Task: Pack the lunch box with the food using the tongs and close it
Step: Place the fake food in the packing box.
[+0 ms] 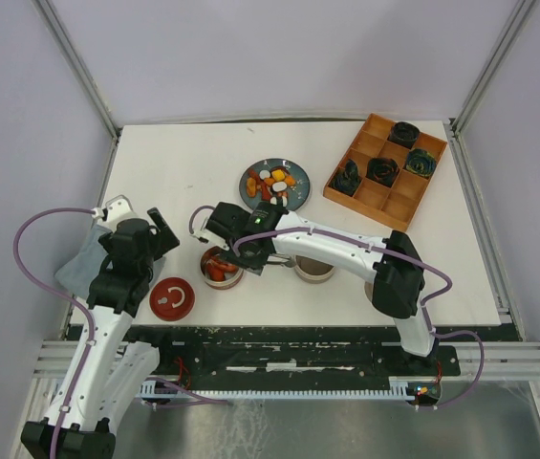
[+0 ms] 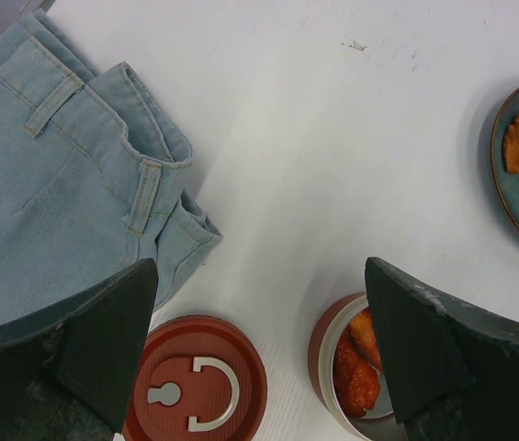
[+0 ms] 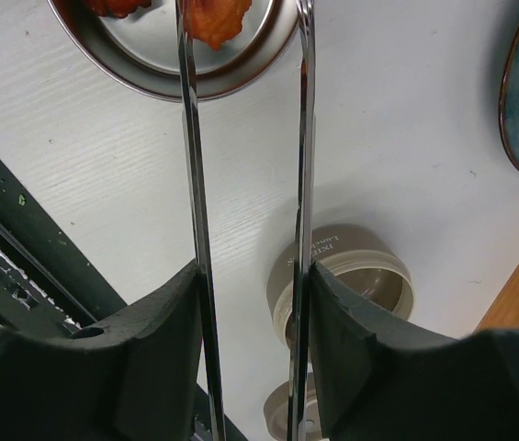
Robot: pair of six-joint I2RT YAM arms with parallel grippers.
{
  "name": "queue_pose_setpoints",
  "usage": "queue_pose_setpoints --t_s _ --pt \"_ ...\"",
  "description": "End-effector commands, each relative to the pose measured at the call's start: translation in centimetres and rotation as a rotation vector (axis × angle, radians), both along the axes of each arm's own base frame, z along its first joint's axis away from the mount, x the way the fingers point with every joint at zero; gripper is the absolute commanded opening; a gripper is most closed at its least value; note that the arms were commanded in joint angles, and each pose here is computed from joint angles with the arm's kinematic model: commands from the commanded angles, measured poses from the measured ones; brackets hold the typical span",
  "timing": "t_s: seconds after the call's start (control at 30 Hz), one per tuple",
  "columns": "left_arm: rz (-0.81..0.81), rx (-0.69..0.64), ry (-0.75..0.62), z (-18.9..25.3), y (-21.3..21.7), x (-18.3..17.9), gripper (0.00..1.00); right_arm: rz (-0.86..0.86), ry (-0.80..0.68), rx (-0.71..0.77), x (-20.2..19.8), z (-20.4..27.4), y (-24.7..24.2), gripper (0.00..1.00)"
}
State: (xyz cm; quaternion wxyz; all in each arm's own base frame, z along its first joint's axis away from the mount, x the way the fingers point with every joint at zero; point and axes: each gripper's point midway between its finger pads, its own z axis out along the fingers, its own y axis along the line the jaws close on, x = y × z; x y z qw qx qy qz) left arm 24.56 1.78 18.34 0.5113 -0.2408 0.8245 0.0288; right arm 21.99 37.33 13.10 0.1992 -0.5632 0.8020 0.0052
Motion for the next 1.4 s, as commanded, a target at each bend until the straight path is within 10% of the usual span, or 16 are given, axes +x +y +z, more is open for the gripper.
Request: queue_pose_setpoints --t_s 0.0,0.47,1.37 --pt "0.006 -0.018 -0.041 0.9 -0.1 0.5 0.99 -0.020 -0.061 0.092 0.6 3.8 0.8 0.52" --pt "0.001 -0.020 -0.044 1.0 -0.2 0.6 1.00 -0.001 0.043 0.217 -2.0 5.5 1.6 0.46" --pt "-0.005 -0.021 -0.037 0.8 -0.3 0.6 1.00 -0.022 0.038 0.020 -0.7 0.2 0.7 0.40"
